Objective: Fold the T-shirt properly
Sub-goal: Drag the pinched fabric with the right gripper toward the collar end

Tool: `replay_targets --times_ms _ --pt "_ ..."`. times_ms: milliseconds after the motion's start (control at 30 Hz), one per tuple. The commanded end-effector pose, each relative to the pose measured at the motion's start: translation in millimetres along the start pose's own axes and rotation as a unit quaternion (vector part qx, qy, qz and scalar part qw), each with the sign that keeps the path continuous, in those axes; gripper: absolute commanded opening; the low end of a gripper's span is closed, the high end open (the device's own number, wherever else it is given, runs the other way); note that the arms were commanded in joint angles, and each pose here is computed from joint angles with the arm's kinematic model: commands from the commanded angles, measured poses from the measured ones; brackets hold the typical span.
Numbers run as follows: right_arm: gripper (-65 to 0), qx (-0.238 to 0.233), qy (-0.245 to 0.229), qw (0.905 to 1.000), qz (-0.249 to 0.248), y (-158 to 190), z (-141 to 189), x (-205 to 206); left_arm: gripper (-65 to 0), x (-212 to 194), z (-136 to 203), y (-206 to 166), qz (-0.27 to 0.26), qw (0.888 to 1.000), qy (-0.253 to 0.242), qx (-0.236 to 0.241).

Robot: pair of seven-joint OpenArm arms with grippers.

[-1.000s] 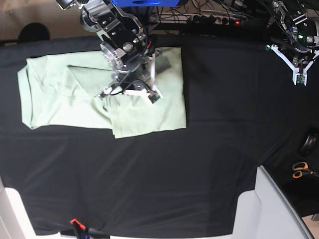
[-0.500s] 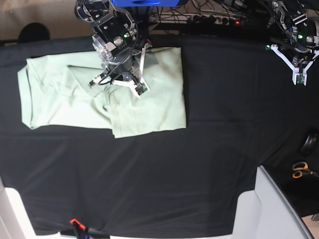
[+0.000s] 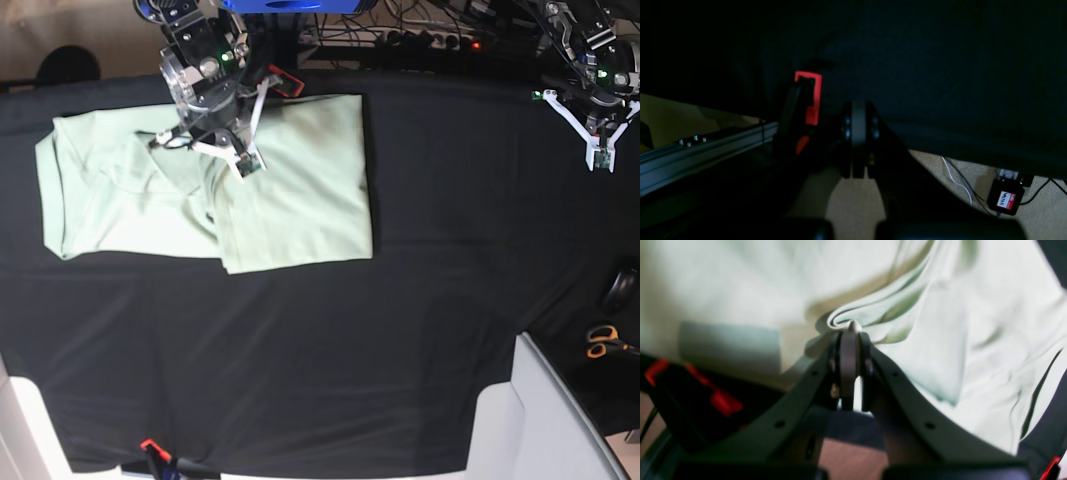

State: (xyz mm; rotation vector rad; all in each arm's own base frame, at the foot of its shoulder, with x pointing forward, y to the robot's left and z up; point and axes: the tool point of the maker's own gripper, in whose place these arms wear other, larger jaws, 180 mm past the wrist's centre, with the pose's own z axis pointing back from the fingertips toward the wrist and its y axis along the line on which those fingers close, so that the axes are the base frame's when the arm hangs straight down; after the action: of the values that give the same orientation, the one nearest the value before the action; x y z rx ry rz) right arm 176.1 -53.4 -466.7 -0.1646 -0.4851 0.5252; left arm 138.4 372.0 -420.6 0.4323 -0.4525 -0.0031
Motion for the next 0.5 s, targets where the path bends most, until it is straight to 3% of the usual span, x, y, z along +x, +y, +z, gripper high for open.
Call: replay_targets --times_ms 0,467 --pt "-64.9 -0.005 -0.016 0.9998 -0.006 -2.1 3.3 8.3 -64.7 8.4 2.6 9.4 -0.003 1.0 -0.013 0.012" --pt "-64.9 0.015 -0.011 0.9996 -0.023 17.6 12.7 3.4 -64.7 8.4 2.6 9.4 -0.003 1.0 -0.013 0.012"
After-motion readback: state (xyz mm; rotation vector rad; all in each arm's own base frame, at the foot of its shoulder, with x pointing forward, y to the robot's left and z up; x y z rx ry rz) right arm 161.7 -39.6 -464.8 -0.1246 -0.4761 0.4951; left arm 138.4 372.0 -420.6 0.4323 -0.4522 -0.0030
